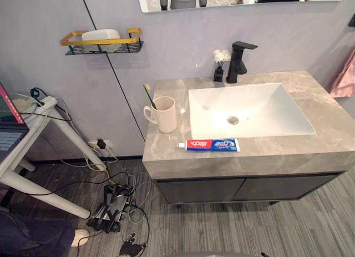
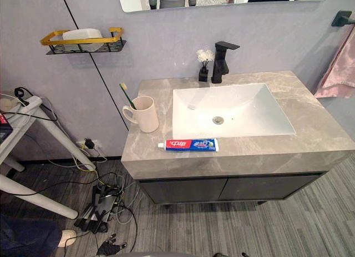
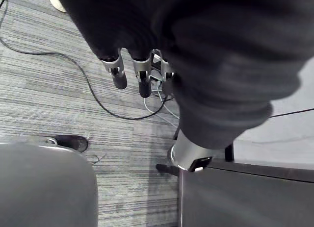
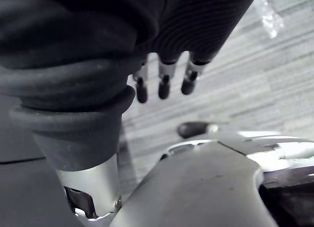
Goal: Organize washtable
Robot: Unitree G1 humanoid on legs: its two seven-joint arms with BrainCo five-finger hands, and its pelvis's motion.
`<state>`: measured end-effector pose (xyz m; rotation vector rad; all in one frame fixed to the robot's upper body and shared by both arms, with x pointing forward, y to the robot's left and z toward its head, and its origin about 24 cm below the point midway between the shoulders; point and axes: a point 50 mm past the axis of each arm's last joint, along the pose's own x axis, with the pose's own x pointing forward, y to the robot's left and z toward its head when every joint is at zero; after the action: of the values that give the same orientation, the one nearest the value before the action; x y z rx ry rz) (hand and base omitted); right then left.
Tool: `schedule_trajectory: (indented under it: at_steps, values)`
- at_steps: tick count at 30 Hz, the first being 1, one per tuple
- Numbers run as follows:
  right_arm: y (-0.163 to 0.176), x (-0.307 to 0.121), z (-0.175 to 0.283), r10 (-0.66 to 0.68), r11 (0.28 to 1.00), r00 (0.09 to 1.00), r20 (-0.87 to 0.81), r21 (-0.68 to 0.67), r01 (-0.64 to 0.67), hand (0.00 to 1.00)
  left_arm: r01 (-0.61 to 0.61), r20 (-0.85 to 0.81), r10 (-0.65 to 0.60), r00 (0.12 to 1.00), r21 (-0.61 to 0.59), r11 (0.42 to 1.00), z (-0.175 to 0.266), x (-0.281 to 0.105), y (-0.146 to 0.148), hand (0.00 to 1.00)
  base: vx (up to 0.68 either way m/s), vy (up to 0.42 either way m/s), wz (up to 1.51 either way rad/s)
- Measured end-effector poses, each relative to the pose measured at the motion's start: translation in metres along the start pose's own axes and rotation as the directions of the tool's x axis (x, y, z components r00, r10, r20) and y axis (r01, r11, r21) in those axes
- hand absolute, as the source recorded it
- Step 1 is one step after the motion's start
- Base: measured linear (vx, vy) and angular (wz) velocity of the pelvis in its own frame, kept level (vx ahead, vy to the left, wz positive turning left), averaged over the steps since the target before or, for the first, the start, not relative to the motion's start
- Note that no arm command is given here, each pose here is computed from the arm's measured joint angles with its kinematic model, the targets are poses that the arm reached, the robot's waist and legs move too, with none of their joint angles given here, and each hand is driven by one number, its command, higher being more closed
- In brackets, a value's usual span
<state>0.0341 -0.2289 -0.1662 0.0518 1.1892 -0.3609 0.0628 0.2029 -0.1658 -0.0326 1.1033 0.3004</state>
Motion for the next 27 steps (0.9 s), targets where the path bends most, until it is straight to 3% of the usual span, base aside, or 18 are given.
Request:
schedule_trajectory:
  at_steps: [2, 4, 5, 8, 9, 10, 12, 13, 15, 16, 18, 20, 22, 23, 25, 27]
  values:
    - [0.000, 0.000, 0.000, 0.000, 1.000, 1.000, -0.001, 0.001, 0.000, 0.00, -0.054, -0.036, 0.050, 0.998, -0.113, 0.992, -0.009, -0.002, 0.008, 0.00, 0.01, -0.001, 0.16]
    - [-0.002, 0.000, -0.002, -0.001, 1.000, 1.000, -0.005, 0.017, 0.001, 0.00, -0.186, -0.081, 0.169, 0.982, -0.307, 0.933, -0.018, -0.006, 0.037, 0.00, 0.05, -0.004, 0.30]
    - [-0.003, -0.001, -0.002, 0.001, 1.000, 1.000, -0.006, 0.019, -0.001, 0.00, -0.227, -0.085, 0.210, 0.974, -0.350, 0.909, -0.019, -0.008, 0.048, 0.00, 0.06, -0.003, 0.33]
    - [-0.007, -0.004, -0.012, 0.000, 0.999, 1.000, -0.029, 0.034, 0.001, 0.00, -0.438, -0.067, 0.499, 0.864, -0.589, 0.679, -0.002, -0.024, 0.126, 0.00, 0.06, 0.002, 0.25]
    - [-0.009, -0.004, -0.014, 0.005, 0.999, 0.999, -0.033, 0.031, -0.004, 0.00, -0.482, -0.017, 0.626, 0.780, -0.654, 0.583, 0.018, -0.037, 0.161, 0.00, 0.05, 0.002, 0.23]
    - [-0.009, -0.005, -0.015, 0.006, 1.000, 0.999, -0.035, 0.030, -0.005, 0.00, -0.494, 0.014, 0.685, 0.728, -0.682, 0.539, 0.029, -0.046, 0.179, 0.00, 0.03, 0.004, 0.28]
    - [-0.009, -0.004, -0.012, 0.014, 1.000, 1.000, -0.026, 0.008, -0.014, 0.00, -0.519, 0.134, 0.887, 0.442, -0.768, 0.375, 0.079, -0.096, 0.235, 0.00, -0.01, 0.005, 0.22]
    - [-0.009, -0.004, -0.012, 0.015, 1.000, 1.000, -0.025, 0.003, -0.015, 0.00, -0.498, 0.167, 0.915, 0.367, -0.796, 0.345, 0.093, -0.110, 0.243, 0.00, -0.04, 0.002, 0.29]
    - [-0.007, -0.004, -0.012, 0.026, 0.999, 0.999, -0.027, -0.029, -0.027, 0.00, -0.437, 0.237, 0.970, 0.063, -0.867, 0.240, 0.140, -0.159, 0.253, 0.00, -0.02, 0.007, 0.44]
    - [-0.007, -0.004, -0.012, 0.030, 0.999, 0.999, -0.026, -0.033, -0.031, 0.00, -0.424, 0.246, 0.969, 0.002, -0.878, 0.223, 0.148, -0.169, 0.252, 0.00, 0.01, 0.005, 0.49]
    - [-0.008, -0.004, -0.010, 0.033, 0.998, 0.999, -0.022, -0.059, -0.034, 0.00, -0.356, 0.296, 0.947, -0.123, -0.904, 0.236, 0.172, -0.192, 0.239, 0.00, 0.02, 0.001, 0.50]
    - [-0.009, -0.003, -0.009, 0.035, 0.996, 0.999, -0.020, -0.077, -0.037, 0.00, -0.305, 0.376, 0.904, -0.203, -0.902, 0.306, 0.194, -0.208, 0.219, 0.00, 0.00, -0.013, 0.32]
    - [-0.008, -0.003, -0.007, 0.042, 0.994, 0.999, -0.015, -0.096, -0.043, 0.00, -0.228, 0.532, 0.789, -0.309, -0.846, 0.481, 0.228, -0.232, 0.175, 0.00, -0.03, -0.034, 0.24]
    - [-0.008, -0.003, -0.007, 0.042, 0.994, 0.999, -0.014, -0.097, -0.043, 0.00, -0.208, 0.567, 0.752, -0.335, -0.823, 0.528, 0.235, -0.238, 0.163, 0.00, -0.05, -0.033, 0.17]
    - [-0.008, -0.002, -0.003, 0.048, 0.992, 0.999, -0.007, -0.120, -0.048, 0.00, -0.138, 0.713, 0.572, -0.406, -0.666, 0.733, 0.254, -0.258, 0.116, 0.00, -0.07, -0.020, -0.01]
    - [-0.008, -0.002, -0.003, 0.052, 0.990, 0.999, -0.009, -0.133, -0.052, 0.00, -0.101, 0.785, 0.432, -0.444, -0.523, 0.846, 0.261, -0.270, 0.086, 0.00, -0.05, -0.014, -0.06]
